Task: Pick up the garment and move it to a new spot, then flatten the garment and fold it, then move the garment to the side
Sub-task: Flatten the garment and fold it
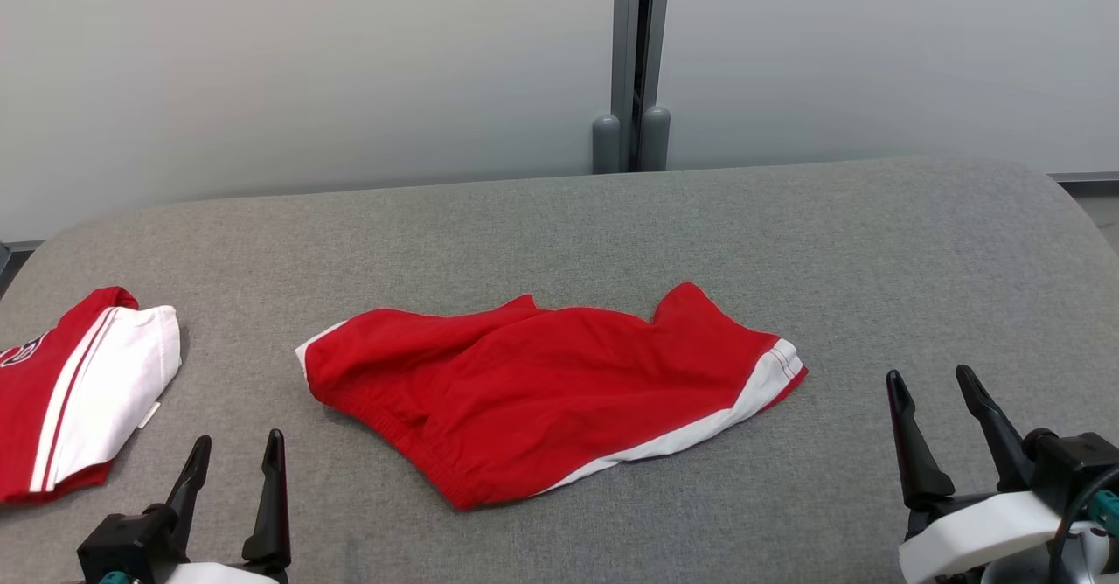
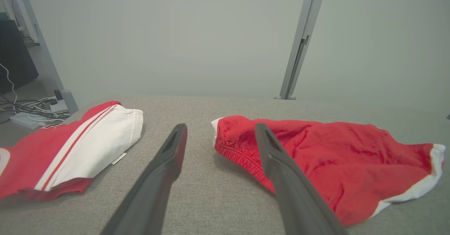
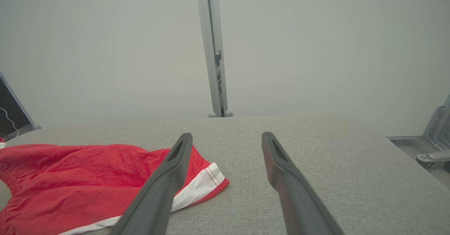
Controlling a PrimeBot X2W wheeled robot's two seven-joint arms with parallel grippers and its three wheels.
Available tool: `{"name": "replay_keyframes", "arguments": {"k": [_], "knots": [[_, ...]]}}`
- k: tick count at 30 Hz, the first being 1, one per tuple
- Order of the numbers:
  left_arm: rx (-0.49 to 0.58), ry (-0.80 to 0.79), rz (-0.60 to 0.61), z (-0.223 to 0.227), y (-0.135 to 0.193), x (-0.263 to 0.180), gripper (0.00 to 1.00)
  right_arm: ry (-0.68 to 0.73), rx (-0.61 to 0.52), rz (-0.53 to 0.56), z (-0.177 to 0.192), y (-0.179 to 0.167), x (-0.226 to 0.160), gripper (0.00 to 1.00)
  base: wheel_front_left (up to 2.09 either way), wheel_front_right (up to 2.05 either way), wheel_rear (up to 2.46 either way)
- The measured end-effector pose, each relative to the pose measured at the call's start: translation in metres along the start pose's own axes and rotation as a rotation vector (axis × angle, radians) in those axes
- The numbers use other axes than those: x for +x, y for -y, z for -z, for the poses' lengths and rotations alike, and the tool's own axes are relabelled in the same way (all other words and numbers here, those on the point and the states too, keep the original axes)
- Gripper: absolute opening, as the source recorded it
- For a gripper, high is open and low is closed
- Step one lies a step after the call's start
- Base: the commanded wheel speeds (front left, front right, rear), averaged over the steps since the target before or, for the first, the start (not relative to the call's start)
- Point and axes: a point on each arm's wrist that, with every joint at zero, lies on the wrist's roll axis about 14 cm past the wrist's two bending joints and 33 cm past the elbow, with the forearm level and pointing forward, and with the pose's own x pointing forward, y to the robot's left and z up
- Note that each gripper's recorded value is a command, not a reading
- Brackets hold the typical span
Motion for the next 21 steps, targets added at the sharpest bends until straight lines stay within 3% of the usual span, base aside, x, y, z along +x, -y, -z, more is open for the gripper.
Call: {"name": "replay_keyframes", "arguments": {"k": [14,21], "knots": [[0.021,-0.004,0.008,0.000,0.000,0.001,1.00,-0.009,0.006,-0.006,0.004,-0.002,0.002,1.00,0.00,0.00,0.00],[-0.018,-0.038,0.093,0.005,0.028,0.018,1.00,-0.018,0.012,-0.027,0.008,-0.009,0.010,1.00,0.00,0.00,0.00]]}}
